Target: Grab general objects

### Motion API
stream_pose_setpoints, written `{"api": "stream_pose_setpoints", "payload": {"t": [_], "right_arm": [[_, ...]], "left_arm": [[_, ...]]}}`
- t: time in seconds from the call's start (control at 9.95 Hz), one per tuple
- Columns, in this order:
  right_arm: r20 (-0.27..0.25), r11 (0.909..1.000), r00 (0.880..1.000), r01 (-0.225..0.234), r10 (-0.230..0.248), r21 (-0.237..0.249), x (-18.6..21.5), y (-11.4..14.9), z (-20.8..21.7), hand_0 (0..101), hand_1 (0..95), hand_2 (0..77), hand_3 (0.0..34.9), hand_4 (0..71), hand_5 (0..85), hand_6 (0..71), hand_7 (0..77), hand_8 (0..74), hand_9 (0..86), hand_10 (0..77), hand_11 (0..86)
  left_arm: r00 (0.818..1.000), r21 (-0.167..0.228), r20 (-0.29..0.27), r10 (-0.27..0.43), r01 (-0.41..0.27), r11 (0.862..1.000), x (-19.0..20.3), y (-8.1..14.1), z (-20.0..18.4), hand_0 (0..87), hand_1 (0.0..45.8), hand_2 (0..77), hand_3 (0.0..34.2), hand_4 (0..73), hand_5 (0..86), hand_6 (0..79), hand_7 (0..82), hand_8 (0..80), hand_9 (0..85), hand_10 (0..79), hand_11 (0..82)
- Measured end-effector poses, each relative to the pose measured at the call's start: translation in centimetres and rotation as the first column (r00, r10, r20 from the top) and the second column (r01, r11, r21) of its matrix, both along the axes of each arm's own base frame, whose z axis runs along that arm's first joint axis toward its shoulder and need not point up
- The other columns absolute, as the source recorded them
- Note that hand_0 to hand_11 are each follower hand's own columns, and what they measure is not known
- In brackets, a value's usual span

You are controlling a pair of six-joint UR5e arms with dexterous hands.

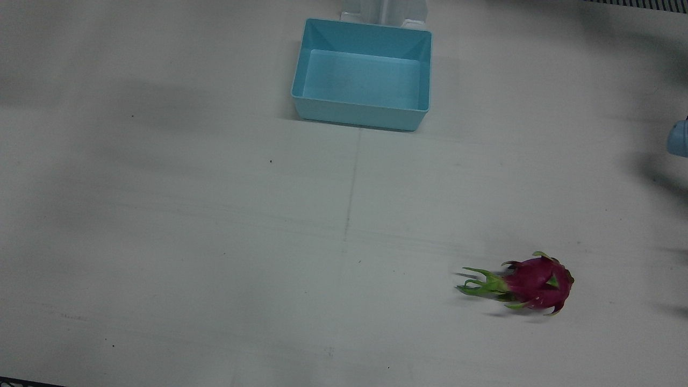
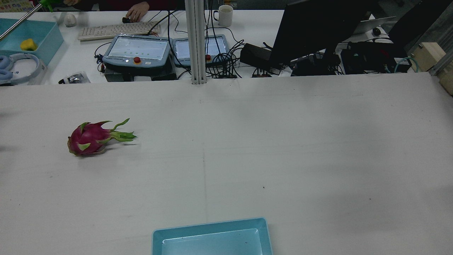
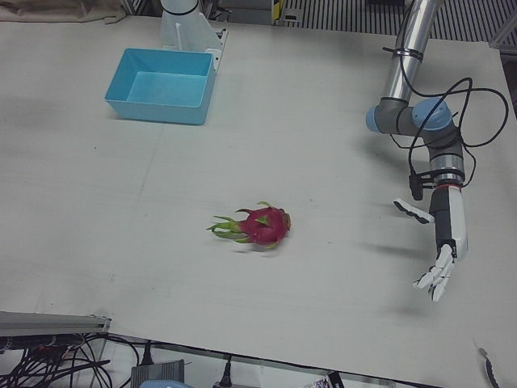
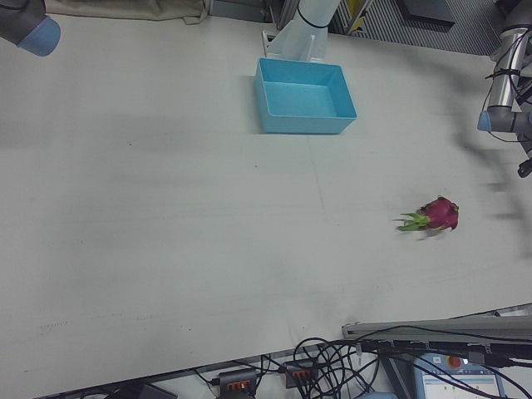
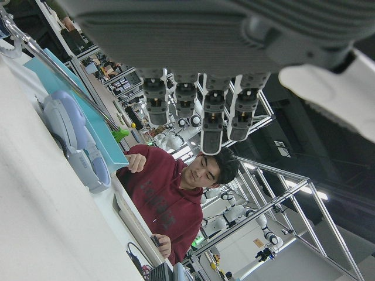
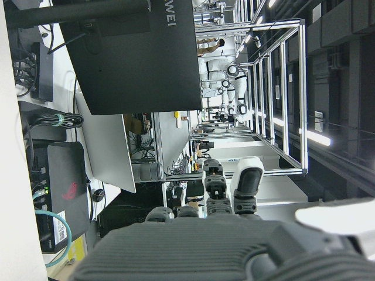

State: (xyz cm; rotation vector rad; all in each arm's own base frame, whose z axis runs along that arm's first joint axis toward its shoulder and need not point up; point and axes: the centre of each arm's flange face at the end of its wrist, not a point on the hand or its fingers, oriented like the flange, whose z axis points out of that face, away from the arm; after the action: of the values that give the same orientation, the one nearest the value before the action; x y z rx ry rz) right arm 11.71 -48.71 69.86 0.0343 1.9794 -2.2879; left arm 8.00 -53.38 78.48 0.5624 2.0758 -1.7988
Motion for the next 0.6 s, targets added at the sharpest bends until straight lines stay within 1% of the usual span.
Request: {"api": "stream_pose_setpoints", "payload": {"t": [0.4,0.6], "right_arm": [[0.000,1.0000,1.000,0.000,0.000,-0.001,-0.02,-0.01,0.03,0,5.4,1.6,0.0,0.0,73.6,0.0,0.0,0.0,1.1,0.0,0.5],[0.000,1.0000,1.000,0.000,0.000,-0.001,-0.02,0.00,0.04,0,5.4,1.6,0.0,0.0,73.6,0.0,0.0,0.0,1.1,0.0,0.5]], "left_arm": [[1.000,-0.004,-0.009,0.001,-0.001,1.000,-0.22,0.22,0.20,37.3,0.0,1.6,0.0,15.8,14.2,24.5,26.7,16.4,8.2,14.7,15.8],[1.000,0.003,-0.014,0.001,-0.001,1.000,-0.15,0.11,-0.23,37.5,0.0,1.6,0.0,15.8,14.2,24.0,26.2,15.8,8.2,14.7,15.8]]}}
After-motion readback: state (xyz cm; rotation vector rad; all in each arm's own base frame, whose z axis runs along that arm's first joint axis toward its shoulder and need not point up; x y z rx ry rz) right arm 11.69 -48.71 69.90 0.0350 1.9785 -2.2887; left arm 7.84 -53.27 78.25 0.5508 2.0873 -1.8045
